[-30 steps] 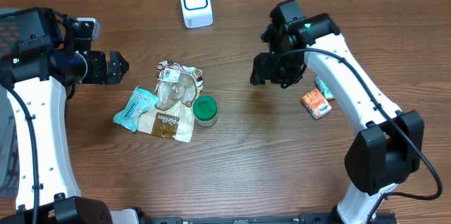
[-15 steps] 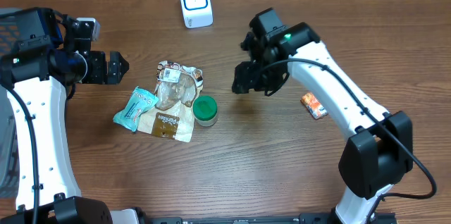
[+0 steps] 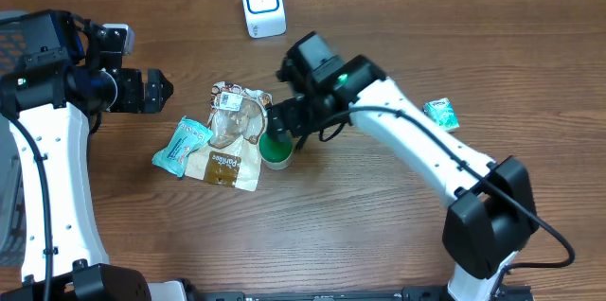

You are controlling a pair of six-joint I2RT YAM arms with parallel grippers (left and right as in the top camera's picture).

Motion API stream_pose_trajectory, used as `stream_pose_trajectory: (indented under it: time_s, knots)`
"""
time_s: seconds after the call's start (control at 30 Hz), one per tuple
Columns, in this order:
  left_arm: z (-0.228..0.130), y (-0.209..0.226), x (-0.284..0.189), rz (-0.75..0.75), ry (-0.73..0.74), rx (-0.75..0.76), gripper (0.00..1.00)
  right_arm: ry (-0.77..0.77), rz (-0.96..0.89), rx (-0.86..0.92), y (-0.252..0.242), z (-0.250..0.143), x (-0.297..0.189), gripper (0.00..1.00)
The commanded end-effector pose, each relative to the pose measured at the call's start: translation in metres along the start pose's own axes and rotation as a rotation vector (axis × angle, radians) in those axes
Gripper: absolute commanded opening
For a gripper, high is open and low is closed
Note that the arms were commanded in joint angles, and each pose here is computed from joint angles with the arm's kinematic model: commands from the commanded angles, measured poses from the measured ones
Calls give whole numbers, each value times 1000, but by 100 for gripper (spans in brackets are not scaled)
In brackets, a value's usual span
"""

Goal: Scan the item barcode
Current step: 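Move the right gripper left toward the green-lidded jar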

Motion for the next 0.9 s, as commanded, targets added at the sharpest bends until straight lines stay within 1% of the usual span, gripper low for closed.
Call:
stream_pose_trajectory:
  time_s: [0.0, 0.1, 0.3, 0.37, 0.53, 0.63, 0.8, 0.83, 0.87]
  knots:
    - [6, -1, -8, -4, -30, 21, 99, -78, -138, -57, 1, 6, -4, 99]
    - [6, -1, -8, -4, -30, 21, 100, -96, -139, -122, 9, 10, 5, 100]
    - [6, -2, -8, -4, -30, 21, 100, -47, -138, -135, 15, 5, 33, 100]
    - [6, -1, -8, -4, -30, 21, 100, -36, -149, -126, 19, 2, 42, 100]
    - [6, -1, -8, -4, -30, 21, 99, -22, -257, -58, 21, -6, 67, 100]
    - [6, -1, -8, -4, -30, 21, 100, -5, -300, -47, 21, -11, 81, 100]
    - [6, -2, -8, -4, -30, 21, 99, 13, -345, -28, 18, -17, 88, 100]
    - [6, -1, -8, -4, -30, 21, 99, 14, -345, -28, 18, -17, 88, 99]
    - [6, -1, -8, -4, -30, 21, 100, 13, -349, -29, 18, -17, 87, 95]
Point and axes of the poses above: each gripper's point midway between its finger pads, its own x axis out along the fingers, its own y axis along the line the jaws close on, z = x × y, the point moved 7 cm from there along -x, back along the fingers
